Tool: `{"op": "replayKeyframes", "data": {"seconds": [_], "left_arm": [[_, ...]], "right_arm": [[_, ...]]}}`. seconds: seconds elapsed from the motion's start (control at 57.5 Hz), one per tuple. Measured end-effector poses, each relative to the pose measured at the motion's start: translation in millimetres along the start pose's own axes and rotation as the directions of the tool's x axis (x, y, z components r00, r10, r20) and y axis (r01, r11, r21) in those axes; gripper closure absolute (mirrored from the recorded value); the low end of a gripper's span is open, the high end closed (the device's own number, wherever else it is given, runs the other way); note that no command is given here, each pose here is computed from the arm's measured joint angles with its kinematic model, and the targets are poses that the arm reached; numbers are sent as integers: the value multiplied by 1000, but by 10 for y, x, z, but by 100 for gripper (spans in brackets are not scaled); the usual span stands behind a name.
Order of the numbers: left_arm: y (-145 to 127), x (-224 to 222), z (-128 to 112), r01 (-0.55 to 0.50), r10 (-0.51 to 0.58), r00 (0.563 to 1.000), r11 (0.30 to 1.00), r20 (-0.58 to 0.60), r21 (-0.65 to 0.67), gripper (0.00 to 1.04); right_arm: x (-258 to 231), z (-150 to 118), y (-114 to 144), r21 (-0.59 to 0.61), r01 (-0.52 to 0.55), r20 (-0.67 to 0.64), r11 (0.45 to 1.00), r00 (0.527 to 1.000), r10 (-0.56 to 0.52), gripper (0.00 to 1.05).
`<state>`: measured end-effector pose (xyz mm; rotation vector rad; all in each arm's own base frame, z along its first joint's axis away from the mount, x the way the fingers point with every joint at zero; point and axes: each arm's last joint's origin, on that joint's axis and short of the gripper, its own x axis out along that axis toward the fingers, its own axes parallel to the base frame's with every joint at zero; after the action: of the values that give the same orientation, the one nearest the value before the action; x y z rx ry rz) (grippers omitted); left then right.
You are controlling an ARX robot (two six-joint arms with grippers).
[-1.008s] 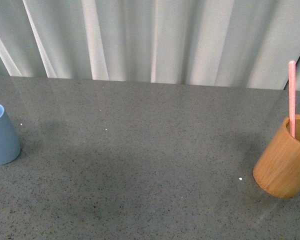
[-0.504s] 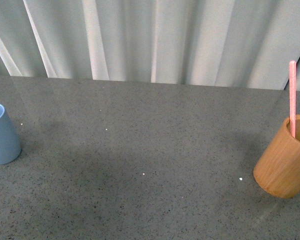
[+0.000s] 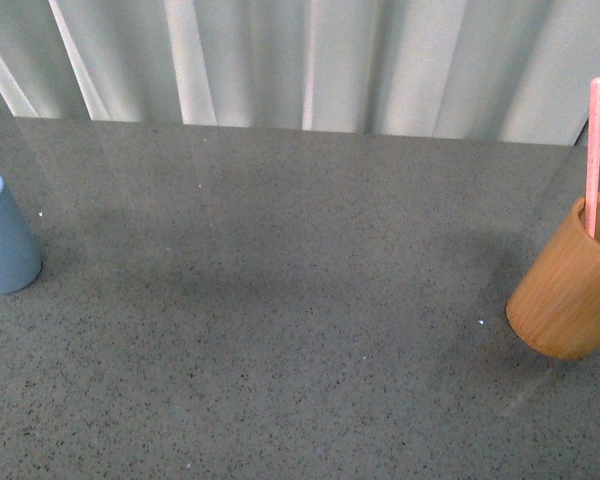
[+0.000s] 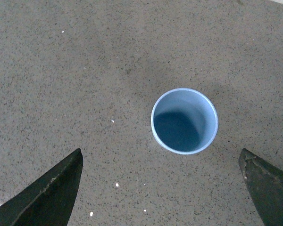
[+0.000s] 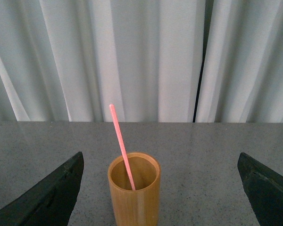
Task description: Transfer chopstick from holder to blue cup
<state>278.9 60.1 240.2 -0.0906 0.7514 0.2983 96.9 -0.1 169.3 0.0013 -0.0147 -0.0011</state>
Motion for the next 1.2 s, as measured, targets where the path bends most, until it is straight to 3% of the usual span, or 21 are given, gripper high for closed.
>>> {"op": "replayKeyframes", "data": {"seconds": [0.122, 0.469, 1.199], "left_arm": [[-33, 215, 157, -2, 5, 999, 998, -51, 65, 7], [-112, 704, 182, -14, 43, 985, 985, -167, 172, 7], [-208, 1177, -72, -43, 102, 960, 974, -259, 223, 7]], "right_arm": [[0, 0, 0, 0, 0, 0, 1000, 1000, 0, 10], [0, 1, 0, 0, 0, 0, 1000, 1000, 0, 10], [0, 0, 0, 0, 0, 0, 1000, 1000, 0, 10]]}}
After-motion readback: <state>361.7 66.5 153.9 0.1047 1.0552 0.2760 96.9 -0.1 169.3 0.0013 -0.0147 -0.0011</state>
